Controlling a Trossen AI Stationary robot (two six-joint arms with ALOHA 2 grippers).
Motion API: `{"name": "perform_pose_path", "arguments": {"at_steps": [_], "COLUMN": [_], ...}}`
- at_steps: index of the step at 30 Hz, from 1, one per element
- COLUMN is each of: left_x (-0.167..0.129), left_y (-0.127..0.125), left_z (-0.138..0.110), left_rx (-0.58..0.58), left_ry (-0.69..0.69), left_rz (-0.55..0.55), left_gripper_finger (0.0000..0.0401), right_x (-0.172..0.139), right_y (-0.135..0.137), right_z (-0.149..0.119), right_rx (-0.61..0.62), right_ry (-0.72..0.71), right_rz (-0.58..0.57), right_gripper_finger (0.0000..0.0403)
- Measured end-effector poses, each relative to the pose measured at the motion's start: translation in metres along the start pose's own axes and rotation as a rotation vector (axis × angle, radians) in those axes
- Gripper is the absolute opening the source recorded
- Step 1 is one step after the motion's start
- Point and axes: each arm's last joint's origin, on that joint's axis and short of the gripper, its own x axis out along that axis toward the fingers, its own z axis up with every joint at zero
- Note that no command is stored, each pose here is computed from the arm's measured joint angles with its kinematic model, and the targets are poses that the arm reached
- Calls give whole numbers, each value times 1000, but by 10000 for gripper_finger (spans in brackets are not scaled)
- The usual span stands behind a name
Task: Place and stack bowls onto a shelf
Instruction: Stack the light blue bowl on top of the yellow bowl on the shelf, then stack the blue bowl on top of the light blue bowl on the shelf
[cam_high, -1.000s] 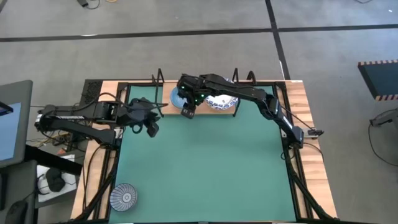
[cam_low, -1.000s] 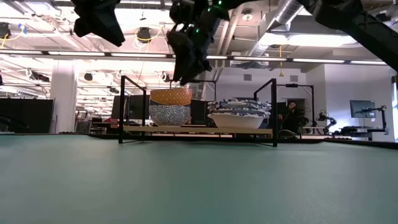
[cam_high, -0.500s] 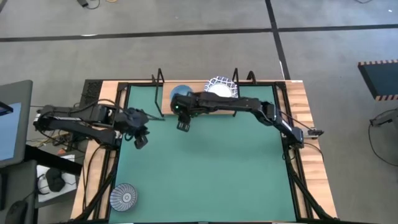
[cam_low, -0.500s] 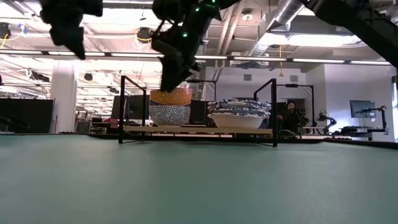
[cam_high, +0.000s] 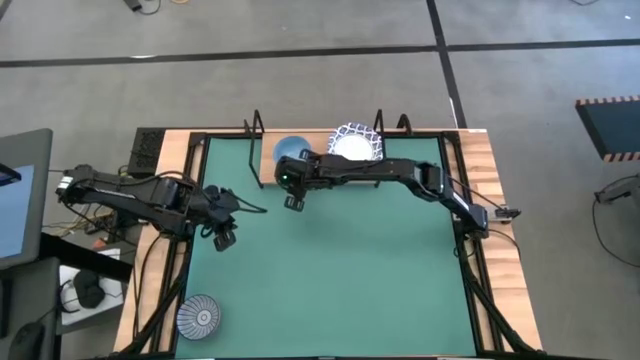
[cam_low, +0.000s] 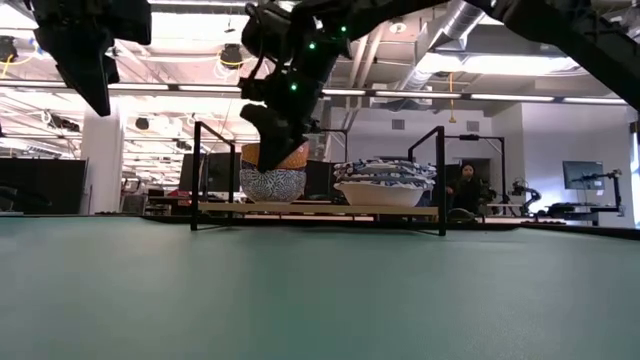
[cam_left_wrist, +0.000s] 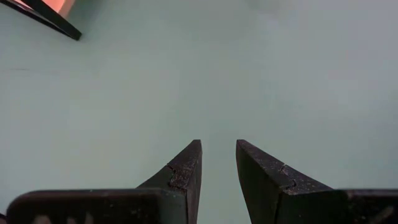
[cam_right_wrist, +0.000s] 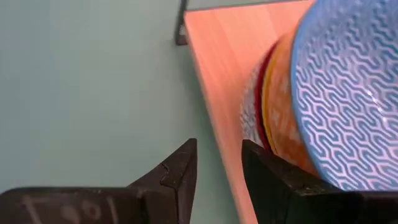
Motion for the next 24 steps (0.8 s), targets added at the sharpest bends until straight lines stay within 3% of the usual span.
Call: {"name": "perform_pose_path", "arguments": {"at_steps": [10,15,20,24], "left_x": [0,0,0,1], "left_y": [0,0,-1,-3], "left_z": [0,0,-2,-10], "left_rx": [0,-7,-5,39], "left_ry": [-2,-2,48,205], "left_rz": [1,1,-40,-188], "left_gripper_finger": [85,85,85,85], "right_x": [11,11,8,4], "right_y": [-34,-35,-20,-6], "right_z": [-1,-1,-3,-4], "right_rx": [51,54,40,79], "right_ry": [3,6,20,47], "right_rz": [-57,-55,59,205], "right_gripper_finger": [152,153,155,164]}}
